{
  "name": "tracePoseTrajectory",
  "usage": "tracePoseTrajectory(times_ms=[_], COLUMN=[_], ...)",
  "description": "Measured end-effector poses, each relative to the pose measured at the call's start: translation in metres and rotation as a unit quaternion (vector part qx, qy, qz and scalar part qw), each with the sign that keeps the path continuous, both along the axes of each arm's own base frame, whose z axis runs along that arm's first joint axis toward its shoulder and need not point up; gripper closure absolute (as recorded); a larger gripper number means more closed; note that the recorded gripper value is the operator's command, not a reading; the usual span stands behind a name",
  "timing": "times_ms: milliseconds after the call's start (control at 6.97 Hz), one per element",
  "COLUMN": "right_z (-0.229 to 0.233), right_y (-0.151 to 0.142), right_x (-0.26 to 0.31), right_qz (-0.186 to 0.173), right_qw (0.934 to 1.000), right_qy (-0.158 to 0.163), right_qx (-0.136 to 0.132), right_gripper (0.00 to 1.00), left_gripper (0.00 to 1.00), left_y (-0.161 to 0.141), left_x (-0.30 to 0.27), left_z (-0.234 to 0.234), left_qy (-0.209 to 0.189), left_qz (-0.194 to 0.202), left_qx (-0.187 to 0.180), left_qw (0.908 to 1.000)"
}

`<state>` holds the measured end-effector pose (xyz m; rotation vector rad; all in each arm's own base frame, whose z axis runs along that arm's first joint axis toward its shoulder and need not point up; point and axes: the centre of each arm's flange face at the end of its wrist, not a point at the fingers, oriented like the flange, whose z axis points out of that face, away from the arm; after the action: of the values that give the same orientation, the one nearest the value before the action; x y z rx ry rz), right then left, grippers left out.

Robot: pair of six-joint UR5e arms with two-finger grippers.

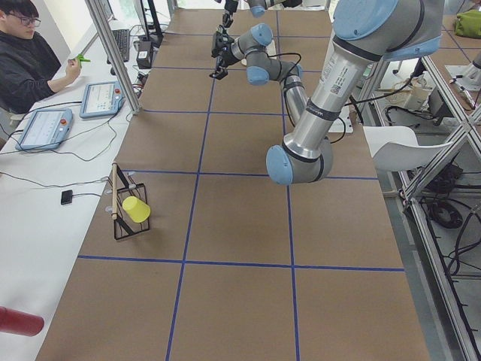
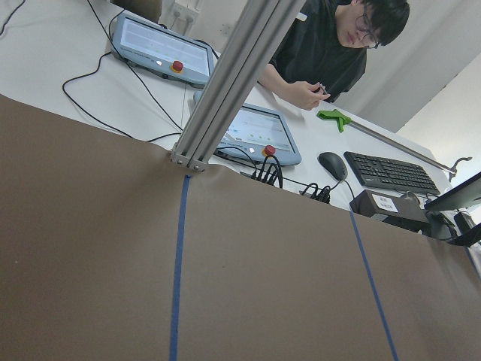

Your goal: Left arm grabs green cup and hands to right arm on tray

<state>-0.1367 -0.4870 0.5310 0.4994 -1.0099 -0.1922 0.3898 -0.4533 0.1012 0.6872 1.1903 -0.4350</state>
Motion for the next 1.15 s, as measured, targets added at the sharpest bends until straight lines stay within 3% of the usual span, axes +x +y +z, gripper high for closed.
tracePoseTrajectory(times_ms=[287, 574, 861, 1148], right_z=[-0.009, -0.038, -0.030, -0.023], right_y=[0.020, 0.043, 0.083, 0.105], right_x=[0.003, -0.002, -0.015, -0.029], right_qz=[-0.025, -0.053, -0.068, -0.087], right_qw=[0.9985, 0.9925, 0.9836, 0.9784], right_qy=[0.041, 0.097, 0.156, 0.178], right_qx=[-0.027, -0.052, -0.059, -0.058], right_gripper=[1.00, 1.00, 1.00, 1.00], left_gripper=[0.01, 0.01, 0.01, 0.01], left_y=[-0.025, -0.038, -0.048, -0.053], left_x=[-0.036, -0.075, -0.124, -0.155], left_z=[0.022, 0.059, 0.106, 0.137], left_qy=[-0.036, -0.072, -0.119, -0.143], left_qz=[0.013, 0.033, 0.067, 0.085], left_qx=[-0.007, -0.008, -0.005, -0.008], left_qw=[0.9993, 0.9969, 0.9907, 0.9860])
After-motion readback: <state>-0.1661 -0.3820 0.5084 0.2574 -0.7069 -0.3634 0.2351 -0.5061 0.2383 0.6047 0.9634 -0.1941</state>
